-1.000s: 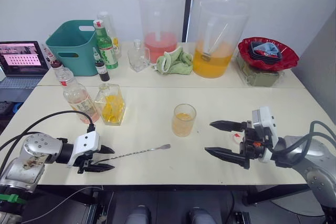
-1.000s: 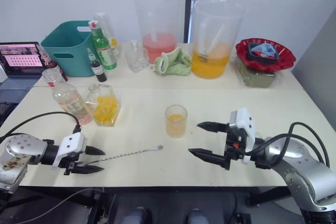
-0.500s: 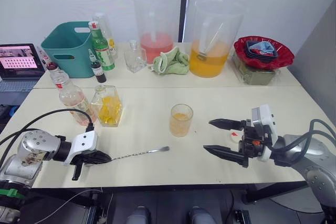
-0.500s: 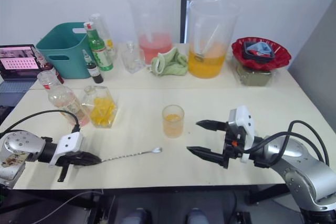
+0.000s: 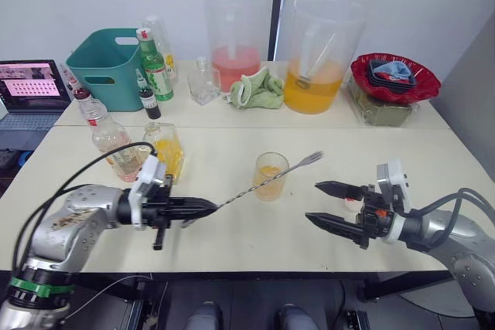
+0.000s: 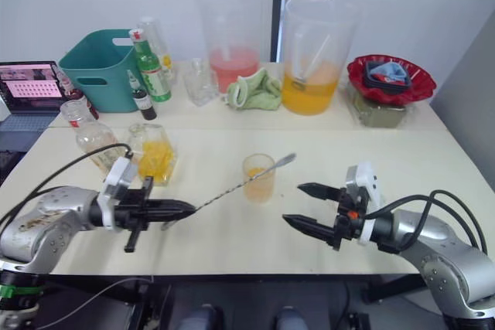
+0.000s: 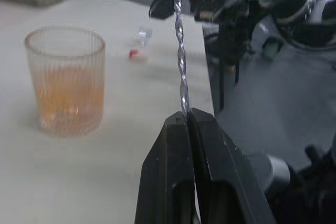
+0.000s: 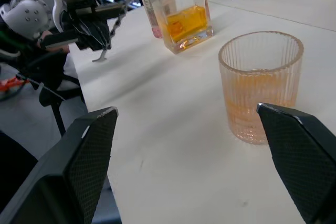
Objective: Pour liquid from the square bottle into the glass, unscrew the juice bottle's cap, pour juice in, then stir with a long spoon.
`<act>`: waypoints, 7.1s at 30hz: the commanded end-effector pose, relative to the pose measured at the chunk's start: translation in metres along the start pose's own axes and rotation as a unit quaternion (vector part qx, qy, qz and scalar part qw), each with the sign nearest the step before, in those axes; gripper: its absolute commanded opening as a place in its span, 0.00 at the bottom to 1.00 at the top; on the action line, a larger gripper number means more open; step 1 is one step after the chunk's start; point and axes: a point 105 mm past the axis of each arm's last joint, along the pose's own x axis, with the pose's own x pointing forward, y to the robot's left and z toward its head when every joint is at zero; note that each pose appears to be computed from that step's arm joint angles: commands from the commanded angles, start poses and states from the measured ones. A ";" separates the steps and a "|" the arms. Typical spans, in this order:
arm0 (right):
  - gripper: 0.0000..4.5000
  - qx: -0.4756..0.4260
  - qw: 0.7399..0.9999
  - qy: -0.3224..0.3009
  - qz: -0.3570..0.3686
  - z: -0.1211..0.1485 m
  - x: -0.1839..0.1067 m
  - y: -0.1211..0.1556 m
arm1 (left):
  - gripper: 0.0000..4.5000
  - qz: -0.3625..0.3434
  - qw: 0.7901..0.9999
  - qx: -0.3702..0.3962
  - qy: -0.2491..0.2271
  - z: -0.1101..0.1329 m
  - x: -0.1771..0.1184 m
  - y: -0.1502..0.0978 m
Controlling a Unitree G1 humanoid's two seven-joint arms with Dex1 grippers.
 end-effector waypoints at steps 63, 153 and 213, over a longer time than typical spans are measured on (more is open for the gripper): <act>0.00 -0.083 0.984 -0.140 -0.071 0.146 0.037 -0.002 | 0.99 0.141 0.989 0.050 -0.017 0.008 -0.003 0.005; 0.00 -0.179 0.982 0.052 -0.037 0.105 0.073 -0.035 | 0.99 0.134 0.989 0.054 -0.038 0.008 0.013 0.013; 0.00 -0.127 0.991 -0.042 -0.029 0.162 0.058 -0.013 | 0.99 0.131 0.989 0.051 -0.035 0.005 0.013 0.014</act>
